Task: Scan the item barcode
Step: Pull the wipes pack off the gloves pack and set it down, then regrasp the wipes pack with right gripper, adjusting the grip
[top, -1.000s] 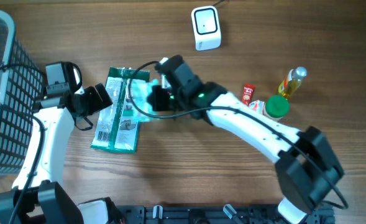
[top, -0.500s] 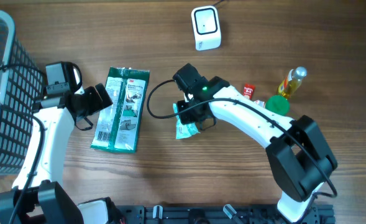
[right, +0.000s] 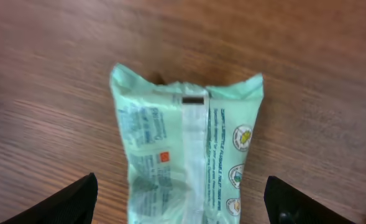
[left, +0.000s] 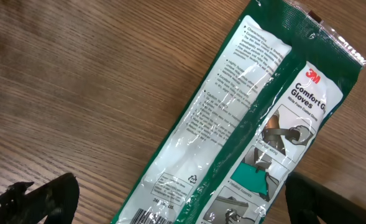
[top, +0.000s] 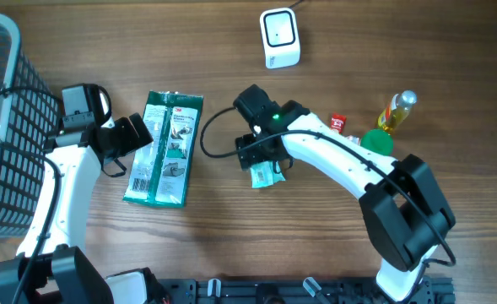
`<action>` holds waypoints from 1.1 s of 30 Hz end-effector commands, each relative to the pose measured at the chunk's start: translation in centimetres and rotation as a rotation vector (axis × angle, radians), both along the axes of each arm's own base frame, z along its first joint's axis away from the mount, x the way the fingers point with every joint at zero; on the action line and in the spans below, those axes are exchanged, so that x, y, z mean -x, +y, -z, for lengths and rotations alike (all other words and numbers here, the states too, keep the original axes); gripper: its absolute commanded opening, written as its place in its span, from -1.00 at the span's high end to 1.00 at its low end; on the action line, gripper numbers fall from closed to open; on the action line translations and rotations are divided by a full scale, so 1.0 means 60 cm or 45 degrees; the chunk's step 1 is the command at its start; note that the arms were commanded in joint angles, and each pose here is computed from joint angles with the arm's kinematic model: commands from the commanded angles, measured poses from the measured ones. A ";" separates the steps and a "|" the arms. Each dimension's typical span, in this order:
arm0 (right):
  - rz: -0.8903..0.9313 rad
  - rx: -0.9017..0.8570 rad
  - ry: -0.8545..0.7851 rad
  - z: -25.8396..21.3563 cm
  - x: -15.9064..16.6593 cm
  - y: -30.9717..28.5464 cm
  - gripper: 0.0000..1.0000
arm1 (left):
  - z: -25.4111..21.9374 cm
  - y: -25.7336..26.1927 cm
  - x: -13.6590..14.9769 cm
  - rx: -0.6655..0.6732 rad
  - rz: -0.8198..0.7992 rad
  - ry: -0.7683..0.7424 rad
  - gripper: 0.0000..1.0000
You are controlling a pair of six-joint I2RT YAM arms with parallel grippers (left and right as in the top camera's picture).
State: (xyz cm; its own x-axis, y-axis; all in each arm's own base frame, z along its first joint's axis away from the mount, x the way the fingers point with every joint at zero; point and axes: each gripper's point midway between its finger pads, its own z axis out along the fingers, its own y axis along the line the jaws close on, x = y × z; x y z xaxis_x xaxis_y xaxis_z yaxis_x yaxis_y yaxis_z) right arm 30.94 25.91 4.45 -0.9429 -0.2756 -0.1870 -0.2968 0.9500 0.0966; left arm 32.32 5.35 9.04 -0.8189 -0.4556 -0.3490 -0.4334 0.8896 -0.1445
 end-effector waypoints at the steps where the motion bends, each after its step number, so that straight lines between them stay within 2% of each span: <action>1: 0.018 -0.075 -0.137 -0.084 -0.033 0.010 -0.69 | 0.003 -0.004 0.001 0.001 0.032 0.006 -1.00; 6: 0.011 -0.198 -0.062 -0.100 -0.014 0.035 -0.52 | 0.003 -0.004 0.001 0.001 0.032 0.006 -1.00; 7: 0.005 -0.205 -0.046 -0.096 -0.010 0.038 -0.41 | 0.003 -0.004 0.001 0.001 0.032 0.006 -1.00; 10: 0.007 -0.189 -0.032 -0.083 -0.007 0.036 -0.33 | 0.003 -0.004 0.001 0.001 0.032 0.006 -1.00; 15: 0.077 -0.147 -0.015 -0.051 -0.003 0.021 0.11 | 0.003 -0.004 0.001 0.001 0.032 0.006 -1.00; 19: 0.090 -0.074 0.007 -0.028 0.010 -0.002 0.17 | 0.003 -0.004 0.001 0.001 0.032 0.006 -1.00; 22: 0.093 -0.039 0.054 -0.007 0.029 -0.016 0.32 | 0.003 -0.004 0.001 0.001 0.032 0.006 -1.00; 24: 0.092 -0.033 0.078 0.009 0.040 -0.021 0.31 | 0.003 -0.004 0.001 0.001 0.032 0.006 -1.00; 26: 0.102 -0.053 0.115 0.025 0.053 -0.021 0.02 | 0.003 -0.004 0.001 0.001 0.032 0.006 -1.00; 27: 0.136 -0.051 0.127 0.034 0.058 -0.025 -0.02 | 0.003 -0.004 0.001 0.001 0.032 0.006 -1.00; 33: 0.142 -0.128 0.139 0.063 0.069 -0.016 0.12 | 0.003 -0.004 0.001 0.001 0.032 0.006 -1.00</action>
